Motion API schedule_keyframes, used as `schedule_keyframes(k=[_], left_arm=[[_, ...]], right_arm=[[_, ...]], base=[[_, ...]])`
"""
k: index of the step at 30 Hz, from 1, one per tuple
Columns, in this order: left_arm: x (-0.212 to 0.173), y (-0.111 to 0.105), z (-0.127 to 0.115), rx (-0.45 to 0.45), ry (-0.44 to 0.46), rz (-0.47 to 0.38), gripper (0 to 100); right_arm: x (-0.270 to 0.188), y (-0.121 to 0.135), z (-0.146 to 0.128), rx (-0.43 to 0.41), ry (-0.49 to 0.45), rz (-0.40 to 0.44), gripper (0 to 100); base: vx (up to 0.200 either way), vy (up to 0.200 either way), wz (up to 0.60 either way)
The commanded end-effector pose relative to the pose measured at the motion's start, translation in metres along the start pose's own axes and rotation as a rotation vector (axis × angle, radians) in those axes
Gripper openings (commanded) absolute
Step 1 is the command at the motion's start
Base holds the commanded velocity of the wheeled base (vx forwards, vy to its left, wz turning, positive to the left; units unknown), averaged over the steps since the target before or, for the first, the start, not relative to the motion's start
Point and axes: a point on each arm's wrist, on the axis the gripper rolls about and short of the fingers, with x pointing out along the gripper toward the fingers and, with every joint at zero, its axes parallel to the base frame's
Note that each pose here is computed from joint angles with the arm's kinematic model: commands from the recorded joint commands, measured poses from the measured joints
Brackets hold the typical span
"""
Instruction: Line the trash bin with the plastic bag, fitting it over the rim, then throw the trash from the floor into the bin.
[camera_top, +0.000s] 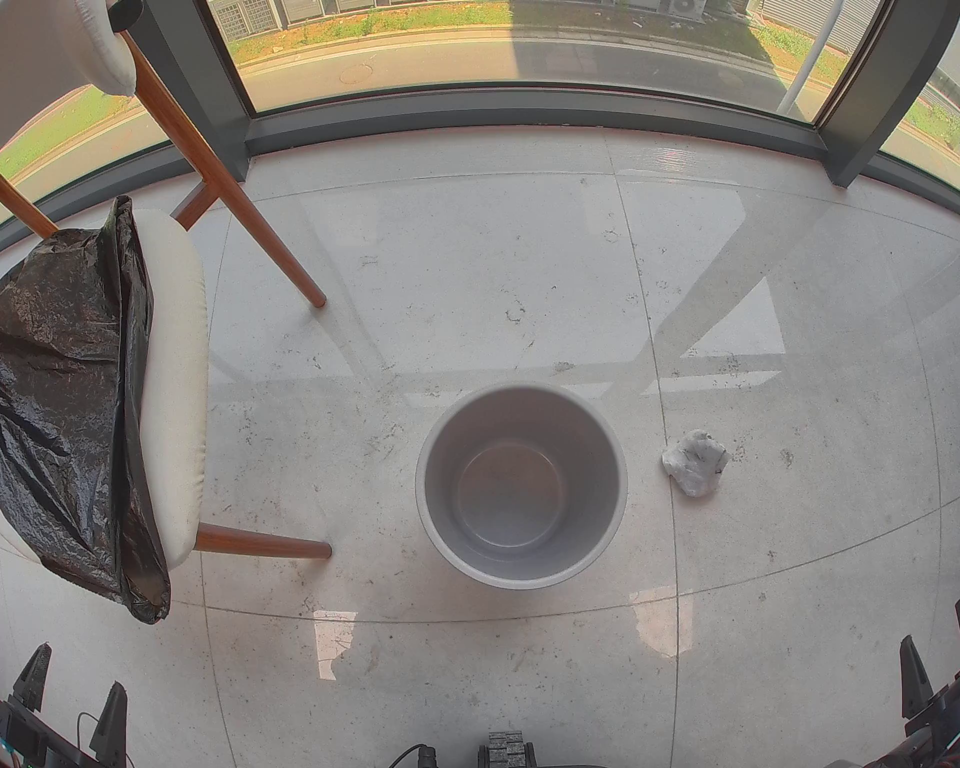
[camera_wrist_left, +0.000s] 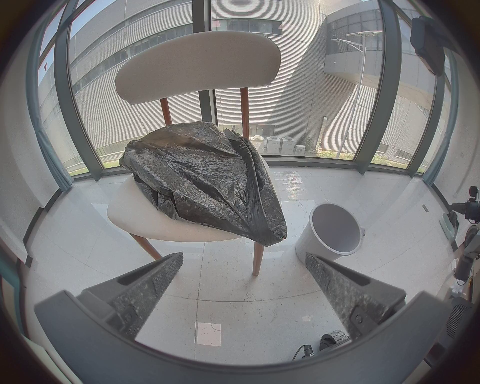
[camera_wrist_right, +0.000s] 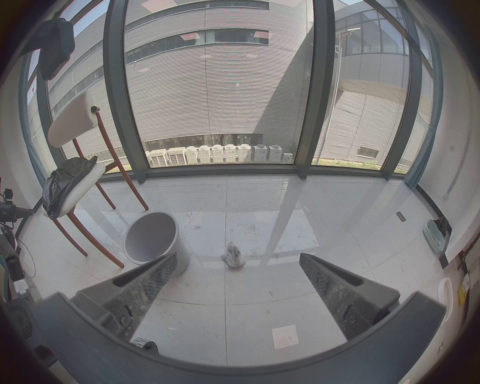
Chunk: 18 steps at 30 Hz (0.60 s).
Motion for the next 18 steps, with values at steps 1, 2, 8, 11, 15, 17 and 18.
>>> schedule_keyframes(k=[1,2,8,11,15,17,18], left_arm=[[0.000,0.000,-0.004,0.002,-0.006,0.000,100],[0.000,0.000,-0.004,0.005,-0.004,-0.005,100],[0.000,-0.001,-0.004,0.045,-0.011,-0.045,100],[0.000,-0.001,0.005,0.049,-0.096,-0.047,100],[-0.001,-0.001,0.012,0.054,-0.159,-0.050,100],[-0.001,-0.001,0.012,0.057,-0.163,-0.050,100],[-0.002,-0.001,0.012,0.060,-0.168,-0.048,100]], right_arm=[[0.000,0.000,-0.005,0.001,0.001,0.000,100],[0.000,0.000,-0.005,0.001,0.001,0.000,100],[0.000,0.000,-0.005,0.001,0.001,0.000,100],[0.000,0.000,-0.005,0.001,0.001,0.000,100],[0.000,0.000,-0.005,0.001,0.001,0.000,100],[0.000,0.000,-0.005,0.001,0.001,0.000,100],[0.000,0.000,-0.005,0.001,0.001,0.000,100]], base=[[0.000,0.000,0.00],[0.000,0.000,0.00],[0.000,0.000,0.00],[0.000,0.000,0.00],[0.000,0.000,0.00],[0.000,0.000,0.00],[0.000,0.000,0.00]])
